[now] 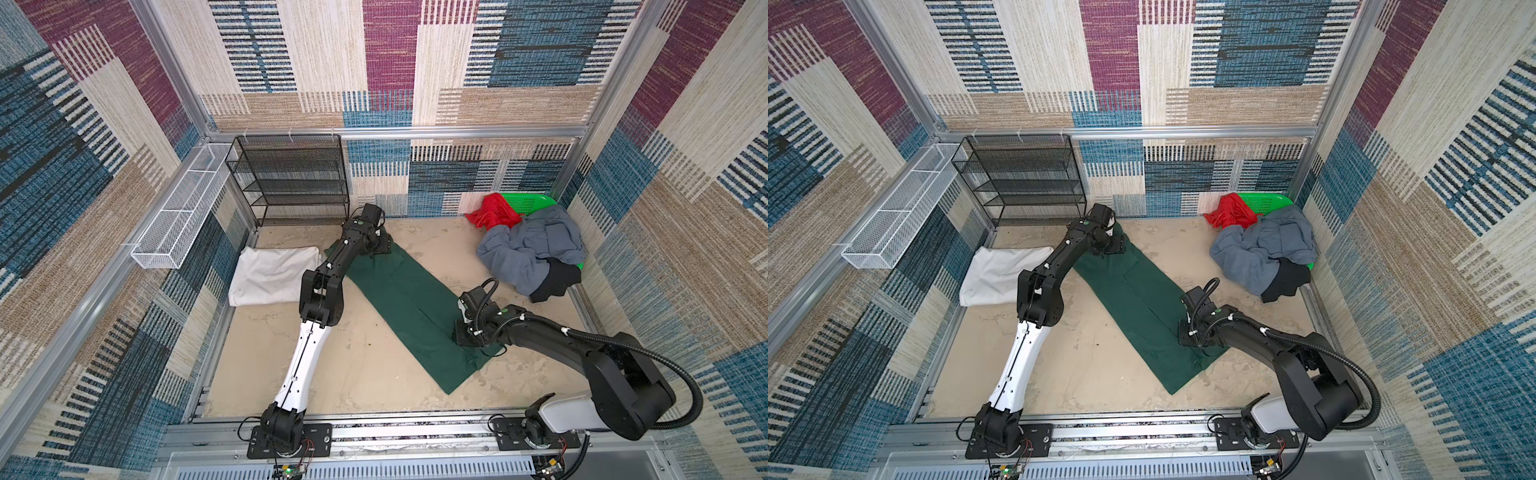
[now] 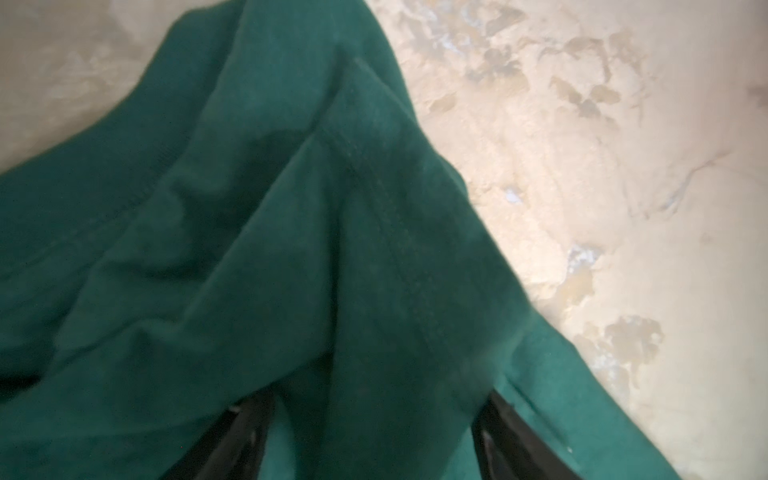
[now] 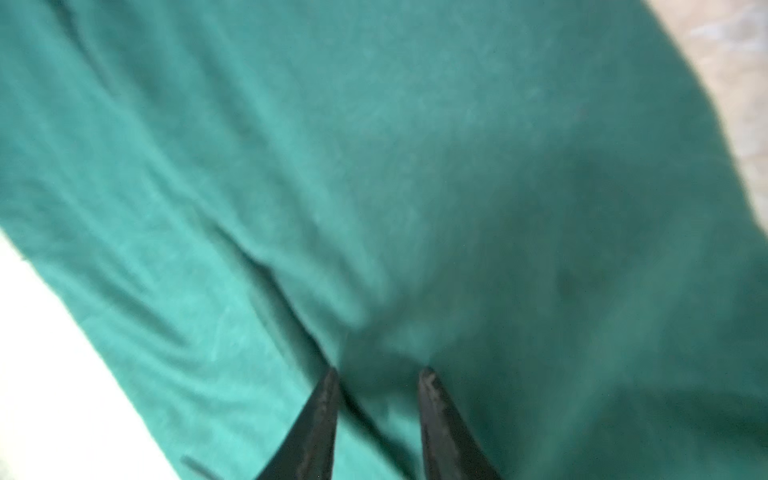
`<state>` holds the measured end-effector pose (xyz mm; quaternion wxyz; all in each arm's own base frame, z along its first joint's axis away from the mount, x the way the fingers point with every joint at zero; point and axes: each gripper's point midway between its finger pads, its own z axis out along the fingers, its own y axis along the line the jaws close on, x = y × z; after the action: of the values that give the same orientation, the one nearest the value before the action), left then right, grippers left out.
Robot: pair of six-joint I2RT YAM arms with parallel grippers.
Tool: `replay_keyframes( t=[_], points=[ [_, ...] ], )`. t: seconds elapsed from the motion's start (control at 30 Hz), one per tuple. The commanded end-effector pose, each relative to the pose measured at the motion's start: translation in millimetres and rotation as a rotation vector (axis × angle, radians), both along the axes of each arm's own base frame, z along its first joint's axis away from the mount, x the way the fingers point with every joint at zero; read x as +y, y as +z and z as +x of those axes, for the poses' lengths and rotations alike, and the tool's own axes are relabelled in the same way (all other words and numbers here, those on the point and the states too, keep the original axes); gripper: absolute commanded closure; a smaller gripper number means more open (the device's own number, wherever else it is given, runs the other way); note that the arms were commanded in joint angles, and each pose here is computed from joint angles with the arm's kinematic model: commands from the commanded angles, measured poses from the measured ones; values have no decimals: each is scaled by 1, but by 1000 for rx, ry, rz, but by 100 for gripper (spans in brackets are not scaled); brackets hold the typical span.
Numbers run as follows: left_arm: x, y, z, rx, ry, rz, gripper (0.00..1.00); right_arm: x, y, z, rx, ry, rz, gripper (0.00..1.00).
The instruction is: Fold and stack the t-shirts
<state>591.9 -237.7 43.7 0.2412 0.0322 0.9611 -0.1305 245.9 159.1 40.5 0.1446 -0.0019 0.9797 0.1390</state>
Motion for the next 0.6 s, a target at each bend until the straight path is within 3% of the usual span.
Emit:
replay_keyframes(
  t=[0.0, 0.2, 0.3, 0.43, 0.53, 0.57],
  points=[
    [-23, -10, -14, 56, -27, -55, 26, 1, 18, 5, -39, -21, 22, 56],
    [-55, -9, -23, 54, -57, -100, 26, 3, 51, 25, -156, -72, 61, 17],
    [-80, -4, -26, 31, -106, -154, 26, 3, 54, 32, -175, -88, 60, 5],
    [-111, 14, -31, 18, -203, -274, 17, 3, 49, 43, -174, -89, 78, 0],
    [-103, 31, -31, 2, -199, -248, 11, -4, 47, 60, -180, -118, 123, 1],
    [-98, 39, -31, -14, -189, -222, 5, -5, 49, 68, -197, -118, 133, 1]
  ],
)
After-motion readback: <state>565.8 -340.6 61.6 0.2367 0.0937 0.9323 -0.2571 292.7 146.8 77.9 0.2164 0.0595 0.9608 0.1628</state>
